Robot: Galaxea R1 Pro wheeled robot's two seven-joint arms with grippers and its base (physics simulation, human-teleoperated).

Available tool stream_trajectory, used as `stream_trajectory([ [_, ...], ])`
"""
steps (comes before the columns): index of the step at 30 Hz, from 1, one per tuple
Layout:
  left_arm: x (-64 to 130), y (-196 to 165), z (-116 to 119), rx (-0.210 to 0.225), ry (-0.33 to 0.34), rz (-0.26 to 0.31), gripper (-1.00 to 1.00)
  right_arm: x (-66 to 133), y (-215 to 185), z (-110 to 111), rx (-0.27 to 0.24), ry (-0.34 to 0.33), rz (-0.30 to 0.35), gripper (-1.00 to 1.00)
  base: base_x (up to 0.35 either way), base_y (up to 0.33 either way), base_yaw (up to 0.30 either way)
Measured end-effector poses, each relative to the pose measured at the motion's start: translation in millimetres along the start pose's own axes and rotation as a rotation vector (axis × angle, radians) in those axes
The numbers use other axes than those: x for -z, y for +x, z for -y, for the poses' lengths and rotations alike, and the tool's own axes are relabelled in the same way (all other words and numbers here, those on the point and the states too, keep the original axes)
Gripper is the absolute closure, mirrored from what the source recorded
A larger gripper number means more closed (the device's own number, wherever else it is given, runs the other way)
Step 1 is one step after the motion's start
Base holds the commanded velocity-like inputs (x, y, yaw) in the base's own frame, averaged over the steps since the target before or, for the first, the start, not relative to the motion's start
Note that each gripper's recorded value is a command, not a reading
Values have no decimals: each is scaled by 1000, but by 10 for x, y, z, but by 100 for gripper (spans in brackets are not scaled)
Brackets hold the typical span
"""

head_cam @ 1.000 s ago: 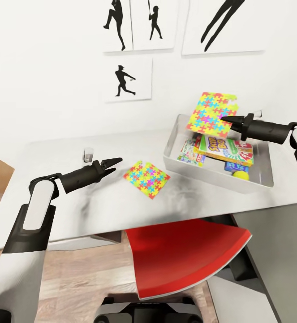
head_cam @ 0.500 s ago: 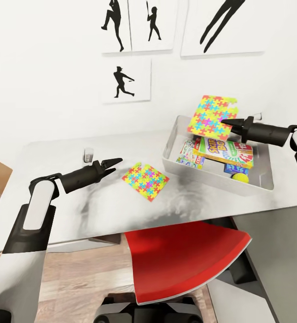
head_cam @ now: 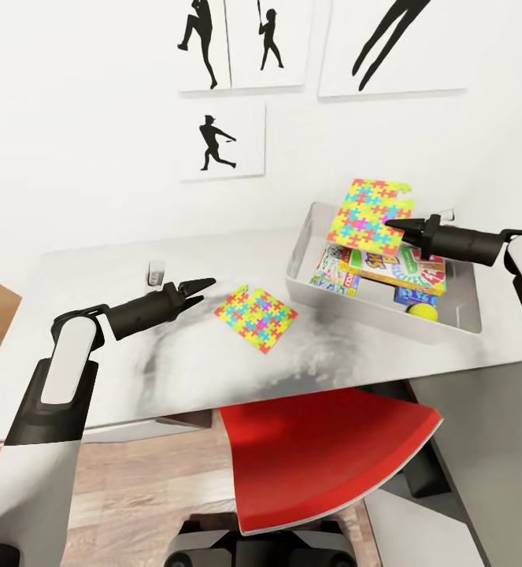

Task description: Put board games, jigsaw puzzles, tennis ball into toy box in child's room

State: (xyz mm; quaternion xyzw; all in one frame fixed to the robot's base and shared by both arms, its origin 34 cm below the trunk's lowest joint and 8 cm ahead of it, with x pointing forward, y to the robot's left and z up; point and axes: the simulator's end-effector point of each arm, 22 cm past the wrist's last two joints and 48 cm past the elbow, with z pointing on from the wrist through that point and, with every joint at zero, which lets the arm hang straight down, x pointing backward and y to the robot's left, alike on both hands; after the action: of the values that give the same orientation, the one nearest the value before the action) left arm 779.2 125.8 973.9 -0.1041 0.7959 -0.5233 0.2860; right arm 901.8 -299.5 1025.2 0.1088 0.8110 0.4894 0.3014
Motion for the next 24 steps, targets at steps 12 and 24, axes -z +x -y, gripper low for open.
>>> stream_trajectory([
  [12,-37,42,-72,11,-2,-9,-100,-45,12,89,-9,8,-5,100,0,0,0],
  [24,-66,46,-142,26,4,-11,-100,-99,30,184,-17,13,-10,100,0,0,0],
])
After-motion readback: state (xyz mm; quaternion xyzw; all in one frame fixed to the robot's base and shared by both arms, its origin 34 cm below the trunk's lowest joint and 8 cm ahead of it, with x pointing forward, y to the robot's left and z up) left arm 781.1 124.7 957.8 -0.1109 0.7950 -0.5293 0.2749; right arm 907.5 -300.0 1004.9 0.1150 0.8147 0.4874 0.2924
